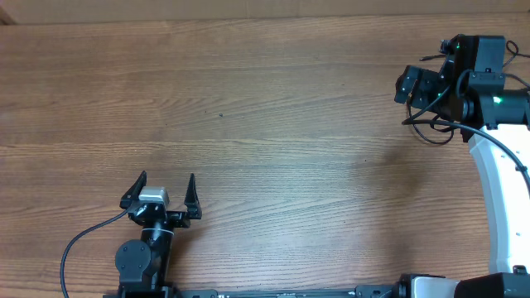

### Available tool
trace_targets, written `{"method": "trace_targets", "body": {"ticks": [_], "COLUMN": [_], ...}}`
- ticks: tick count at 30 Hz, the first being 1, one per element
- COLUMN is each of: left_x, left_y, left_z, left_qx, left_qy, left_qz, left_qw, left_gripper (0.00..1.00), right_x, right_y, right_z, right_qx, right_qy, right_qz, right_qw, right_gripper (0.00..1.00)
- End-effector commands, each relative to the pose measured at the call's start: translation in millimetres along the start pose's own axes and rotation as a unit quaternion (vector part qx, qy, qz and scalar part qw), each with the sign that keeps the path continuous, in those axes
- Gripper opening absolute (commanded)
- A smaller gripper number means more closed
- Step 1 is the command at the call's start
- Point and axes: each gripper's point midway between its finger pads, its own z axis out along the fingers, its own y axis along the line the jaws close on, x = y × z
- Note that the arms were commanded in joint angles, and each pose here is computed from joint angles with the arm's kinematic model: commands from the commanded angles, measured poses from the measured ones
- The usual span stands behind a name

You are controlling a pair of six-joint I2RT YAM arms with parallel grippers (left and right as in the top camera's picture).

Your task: Untangle cables

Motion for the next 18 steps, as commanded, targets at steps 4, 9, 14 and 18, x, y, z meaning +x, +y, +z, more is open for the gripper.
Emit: {"method": "trace_targets", "body": {"ticks": [4,9,14,18], "left_x": [1,1,0,0], "left_y": [1,6,8,12], "left_z": [0,-1,-1,-1], "left_qx": [0.002,-0.008,-0.012,-0.019], "left_qy": [-0.001,-0.001,-0.001,-0.002], "left_qz": [0.004,-0.011,-0.011,-0.012], "left_qw": [1.0,1.0,1.0,1.0], "left_gripper": [1.0,0.99,1.0,1.0], "right_x": [-9,-9,-9,-9], "right_y": [3,3,3,3], "right_z": [-6,-5,-5,-5], "right_qx": [-0.004,-0.004,-0.004,-0.004], "right_qy": [-0.014,-0.014,-0.014,-0.014], "right_qz": [0.001,0.001,0.001,0.001], "right_qw": [1.0,1.0,1.0,1.0], "right_gripper": [1.0,1.0,1.0,1.0]}}
